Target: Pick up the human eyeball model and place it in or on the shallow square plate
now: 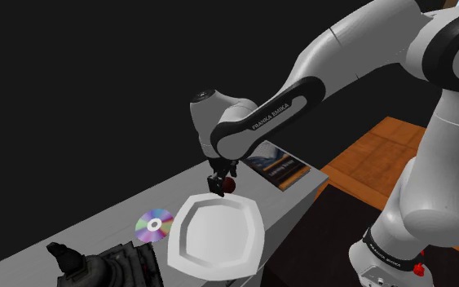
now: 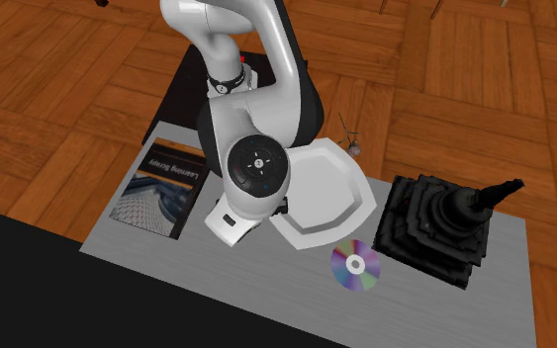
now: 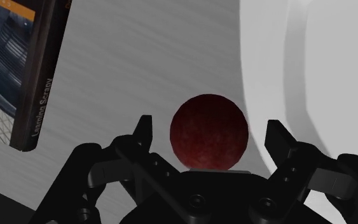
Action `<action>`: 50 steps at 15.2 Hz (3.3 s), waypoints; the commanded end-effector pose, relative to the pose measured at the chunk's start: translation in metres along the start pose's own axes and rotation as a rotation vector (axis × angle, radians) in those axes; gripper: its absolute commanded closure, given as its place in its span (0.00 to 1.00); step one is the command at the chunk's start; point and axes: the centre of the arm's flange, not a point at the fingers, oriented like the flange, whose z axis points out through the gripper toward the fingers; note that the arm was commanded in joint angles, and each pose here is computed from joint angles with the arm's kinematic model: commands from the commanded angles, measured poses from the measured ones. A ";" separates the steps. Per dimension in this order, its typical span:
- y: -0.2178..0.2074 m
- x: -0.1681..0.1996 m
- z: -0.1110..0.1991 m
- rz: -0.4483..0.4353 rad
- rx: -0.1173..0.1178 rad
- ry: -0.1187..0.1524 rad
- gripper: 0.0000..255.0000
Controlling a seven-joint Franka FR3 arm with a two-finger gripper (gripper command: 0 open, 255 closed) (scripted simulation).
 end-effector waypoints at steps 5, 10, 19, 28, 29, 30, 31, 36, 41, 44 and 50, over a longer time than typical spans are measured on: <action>0.000 0.000 0.000 0.000 0.000 0.000 1.00; 0.000 0.000 0.001 0.000 0.000 0.000 1.00; 0.003 -0.005 -0.031 0.000 0.000 0.000 1.00; 0.008 -0.012 -0.078 0.000 0.000 0.000 1.00; 0.009 -0.012 -0.083 0.000 0.000 0.000 1.00; 0.010 -0.013 -0.088 0.000 0.000 0.000 1.00; -0.003 -0.017 -0.089 0.000 0.000 0.000 1.00; -0.065 -0.038 -0.092 0.000 0.000 0.000 1.00; -0.128 -0.059 -0.096 0.000 0.000 0.000 1.00; -0.146 -0.065 -0.092 0.000 0.000 0.000 1.00; -0.149 -0.060 -0.061 0.000 0.000 0.000 1.00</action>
